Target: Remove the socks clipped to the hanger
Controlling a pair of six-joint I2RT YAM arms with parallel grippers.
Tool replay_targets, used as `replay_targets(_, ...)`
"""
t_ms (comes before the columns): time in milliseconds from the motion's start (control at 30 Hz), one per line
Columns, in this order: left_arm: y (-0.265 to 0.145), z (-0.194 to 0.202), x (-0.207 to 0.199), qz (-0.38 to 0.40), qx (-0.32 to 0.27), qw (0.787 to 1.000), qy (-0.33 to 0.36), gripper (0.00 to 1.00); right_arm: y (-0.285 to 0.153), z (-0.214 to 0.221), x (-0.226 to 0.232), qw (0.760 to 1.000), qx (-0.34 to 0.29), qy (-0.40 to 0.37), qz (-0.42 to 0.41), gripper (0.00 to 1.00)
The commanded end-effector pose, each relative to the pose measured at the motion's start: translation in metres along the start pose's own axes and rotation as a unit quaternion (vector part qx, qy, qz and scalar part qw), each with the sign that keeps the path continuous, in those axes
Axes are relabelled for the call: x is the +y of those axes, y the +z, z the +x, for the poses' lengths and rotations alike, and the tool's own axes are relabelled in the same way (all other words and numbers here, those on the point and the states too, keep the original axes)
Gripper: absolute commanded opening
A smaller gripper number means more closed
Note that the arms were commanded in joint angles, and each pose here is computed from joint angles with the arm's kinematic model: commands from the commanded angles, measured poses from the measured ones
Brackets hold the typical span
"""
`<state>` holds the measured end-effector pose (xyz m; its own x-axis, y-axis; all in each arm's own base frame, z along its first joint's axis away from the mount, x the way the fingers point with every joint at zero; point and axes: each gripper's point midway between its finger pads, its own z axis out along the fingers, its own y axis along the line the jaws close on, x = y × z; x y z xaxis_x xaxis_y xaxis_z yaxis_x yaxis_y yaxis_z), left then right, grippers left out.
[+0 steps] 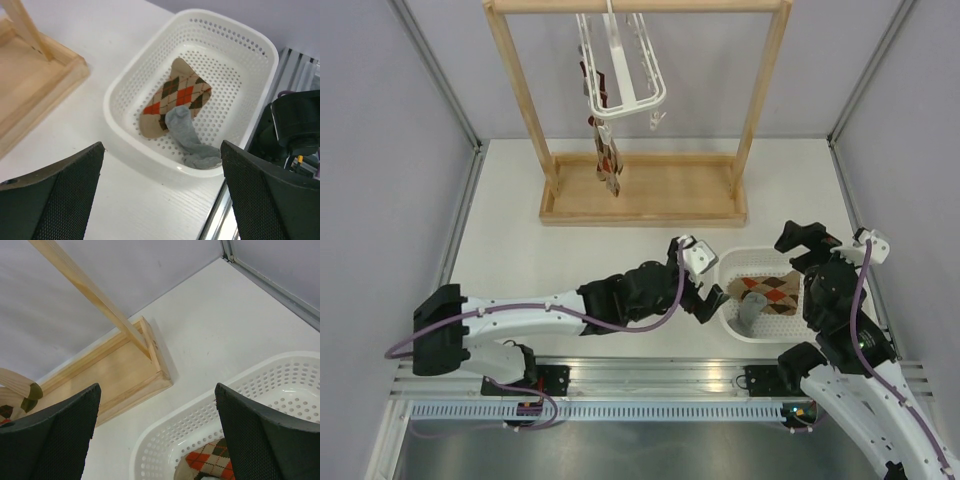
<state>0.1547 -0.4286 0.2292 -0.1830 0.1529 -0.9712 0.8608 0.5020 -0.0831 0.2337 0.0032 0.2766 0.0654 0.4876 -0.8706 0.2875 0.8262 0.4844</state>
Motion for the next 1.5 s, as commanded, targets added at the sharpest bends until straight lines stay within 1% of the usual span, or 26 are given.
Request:
replay_targets(0,-0.032,-0.047,0.023,-0.044,-0.081,0.995,0.029,1.0,0.004,0.005,0.004,1.0,0.005,-0.003,-0.006,0.98)
replay_targets(67,-0.045,-0.052,0.029,-0.052,-0.091,0.994,0.043,1.0,0.005,0.008,0.005,1.0,0.007,-0.003,-0.007,0.98)
replay_targets(100,-0.052,-0.057,0.038,-0.073,-0.099,0.991,0.052,1.0,0.005,0.008,0.006,1.0,0.009,-0.003,-0.009,0.98)
replay_targets(167,-0.077,-0.072,0.057,-0.109,-0.127,0.985,0.045,1.0,0.005,0.008,0.007,1.0,0.01,-0.001,-0.011,0.98)
replay_targets(200,-0.086,-0.076,0.071,-0.141,-0.135,0.98,0.041,1.0,0.005,0.01,0.008,1.0,0.012,-0.002,-0.013,0.98)
replay_targets(233,-0.106,-0.091,0.089,-0.165,-0.16,0.973,0.033,1.0,0.005,0.01,0.008,1.0,0.012,0.0,-0.014,0.98)
replay_targets(267,-0.112,-0.086,0.103,-0.181,-0.16,0.97,0.028,1.0,0.005,0.011,0.01,1.0,0.014,0.001,-0.017,0.98)
replay_targets(300,-0.12,-0.089,0.112,-0.186,-0.169,0.968,0.007,1.0,0.006,0.011,0.01,1.0,0.015,0.004,-0.017,0.98)
replay_targets(333,-0.138,-0.094,0.144,-0.222,-0.187,0.957,-0.021,1.0,0.006,0.012,0.012,1.0,0.017,0.005,-0.022,0.98)
replay_targets(367,-0.144,-0.091,0.154,-0.223,-0.185,0.956,-0.034,1.0,0.006,0.014,0.013,1.0,0.019,0.004,-0.023,0.98)
replay_targets(400,-0.158,-0.092,0.184,-0.261,-0.197,0.943,-0.063,1.0,0.006,0.015,0.013,0.999,0.021,0.005,-0.024,0.98)
replay_targets(467,-0.179,-0.097,0.201,-0.282,-0.22,0.931,-0.076,1.0,0.007,0.016,0.015,0.999,0.023,0.005,-0.027,0.98)
replay_targets(500,-0.187,-0.098,0.216,-0.304,-0.225,0.923,-0.075,1.0,0.007,0.017,0.015,0.999,0.024,0.004,-0.027,0.98)
replay_targets(533,-0.193,-0.102,0.222,-0.314,-0.23,0.918,-0.074,1.0,0.007,0.017,0.014,0.999,0.024,0.004,-0.027,0.98)
replay_targets(600,-0.191,-0.102,0.233,-0.323,-0.222,0.918,-0.064,1.0,0.008,0.018,0.015,0.999,0.026,0.003,-0.028,0.98)
replay_targets(633,-0.196,-0.107,0.246,-0.338,-0.225,0.912,-0.063,1.0,0.008,0.018,0.016,0.999,0.026,0.005,-0.029,0.98)
replay_targets(700,-0.182,-0.101,0.259,-0.329,-0.207,0.918,-0.072,1.0,0.008,0.019,0.018,0.999,0.029,0.003,-0.032,0.98)
replay_targets(733,-0.186,-0.105,0.272,-0.342,-0.212,0.913,-0.075,1.0,0.008,0.02,0.018,0.999,0.03,0.004,-0.034,0.98)
replay_targets(800,-0.179,-0.105,0.281,-0.337,-0.214,0.914,-0.076,1.0,0.008,0.02,0.019,0.999,0.03,0.003,-0.035,0.98)
replay_targets(833,-0.178,-0.111,0.283,-0.334,-0.229,0.911,-0.073,1.0,0.008,0.021,0.018,0.999,0.03,0.003,-0.035,0.98)
replay_targets(867,-0.176,-0.112,0.283,-0.329,-0.231,0.913,-0.07,1.0,0.009,0.021,0.018,0.999,0.03,0.002,-0.034,0.98)
replay_targets(933,-0.168,-0.112,0.29,-0.33,-0.228,0.913,-0.068,1.0,0.01,0.022,0.019,0.999,0.029,0.002,-0.034,0.98)
replay_targets(1067,-0.152,-0.111,0.292,-0.31,-0.223,0.922,-0.069,1.0,0.015,0.031,0.024,0.998,0.04,-0.004,-0.039,0.98)
replay_targets(1267,-0.138,-0.097,0.301,-0.315,-0.207,0.922,-0.088,1.0,0.022,0.047,0.031,0.997,0.055,-0.006,-0.049,0.98)
replay_targets(1367,-0.129,-0.093,0.308,-0.317,-0.198,0.923,-0.087,1.0,0.024,0.05,0.034,0.997,0.059,-0.005,-0.055,0.98)
replay_targets(1467,-0.123,-0.098,0.312,-0.318,-0.198,0.923,-0.091,1.0,0.025,0.051,0.035,0.997,0.06,-0.006,-0.057,0.98)
